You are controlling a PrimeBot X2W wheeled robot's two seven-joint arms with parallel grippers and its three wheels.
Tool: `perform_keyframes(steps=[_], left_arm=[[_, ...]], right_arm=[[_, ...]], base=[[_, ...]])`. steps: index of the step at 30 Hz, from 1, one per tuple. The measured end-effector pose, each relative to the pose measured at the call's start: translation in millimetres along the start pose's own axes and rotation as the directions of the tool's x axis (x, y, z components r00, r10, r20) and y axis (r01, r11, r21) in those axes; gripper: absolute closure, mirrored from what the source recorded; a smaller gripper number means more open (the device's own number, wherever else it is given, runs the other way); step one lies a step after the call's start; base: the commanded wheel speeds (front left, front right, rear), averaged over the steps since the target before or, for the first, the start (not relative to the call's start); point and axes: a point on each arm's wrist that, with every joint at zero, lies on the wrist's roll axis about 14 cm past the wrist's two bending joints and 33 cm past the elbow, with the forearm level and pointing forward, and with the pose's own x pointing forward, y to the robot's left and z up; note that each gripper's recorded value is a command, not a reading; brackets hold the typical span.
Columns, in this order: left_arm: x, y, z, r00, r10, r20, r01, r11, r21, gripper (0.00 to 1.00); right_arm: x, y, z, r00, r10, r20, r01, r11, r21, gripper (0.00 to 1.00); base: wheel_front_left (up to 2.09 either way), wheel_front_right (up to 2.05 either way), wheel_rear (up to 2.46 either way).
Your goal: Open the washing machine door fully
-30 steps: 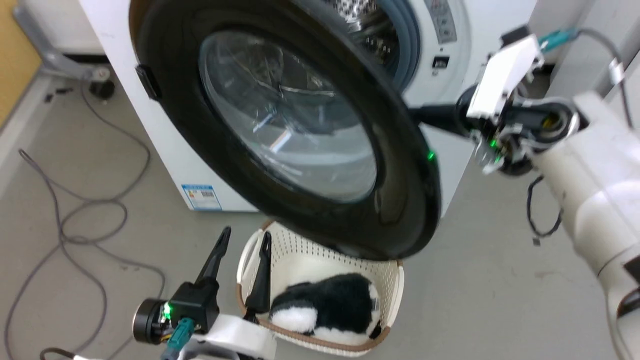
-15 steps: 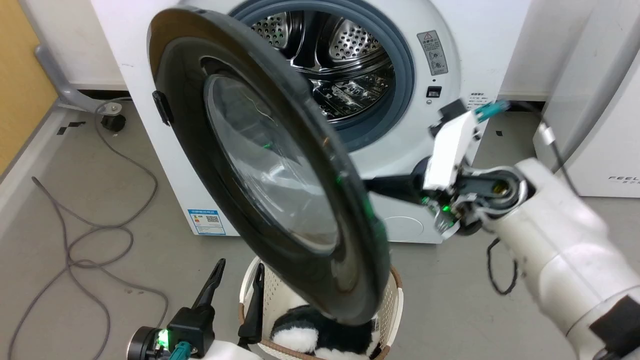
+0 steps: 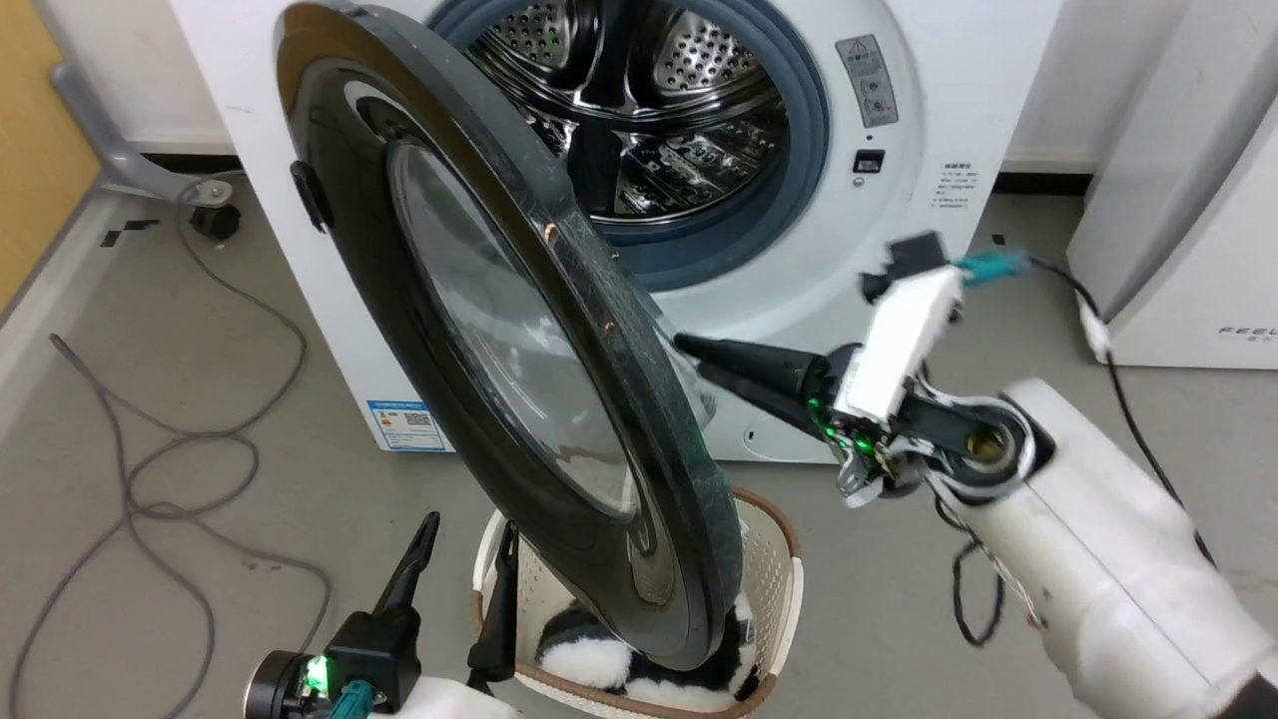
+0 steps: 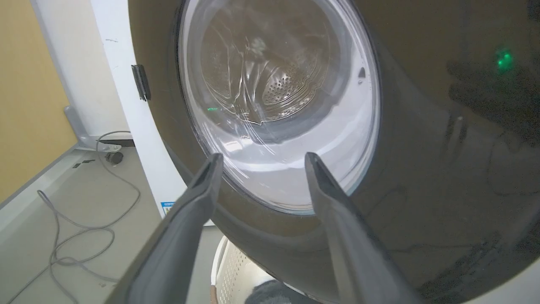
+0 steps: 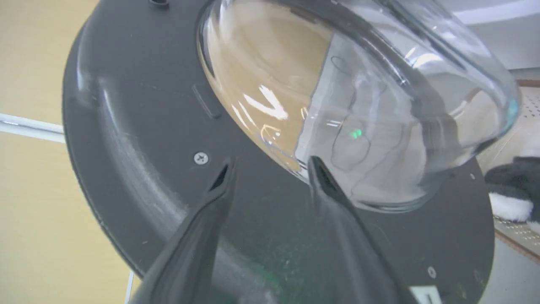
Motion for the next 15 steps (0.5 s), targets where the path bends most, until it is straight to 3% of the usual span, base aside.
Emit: perform_keyframes(steps=[4, 7, 10, 15], left_arm=[[3, -2, -1, 1.000, -0.004, -0.003, 0.004, 1.000, -0.003, 0.00], [5, -2, -2, 1.000, -0.004, -0.005, 0.004, 1.000, -0.004, 0.00], [8, -4, -3, 1.000, -0.011, -0.006, 0.011, 1.000, -0.006, 0.00], [8, -7, 0, 1.000, -0.016, 0.002, 0.016, 1.000, -0.009, 0.00]], right_arm=[[-19, -18, 19, 0.975, 0.003, 0.223, -0.018, 0.998, 0.063, 0.00], [-43, -40, 32, 0.915, -0.032, 0.403, -0.012, 0.994, 0.106, 0.00], [-75, -63, 43, 0.818, -0.087, 0.569, 0.014, 0.991, 0.130, 0.00], [-145, -112, 41, 0.606, -0.223, 0.764, 0.153, 0.975, 0.164, 0.00]], base=[[0.00, 0.00, 0.00], [0.00, 0.00, 0.00], [0.00, 0.00, 0.00], [0.00, 0.00, 0.00]])
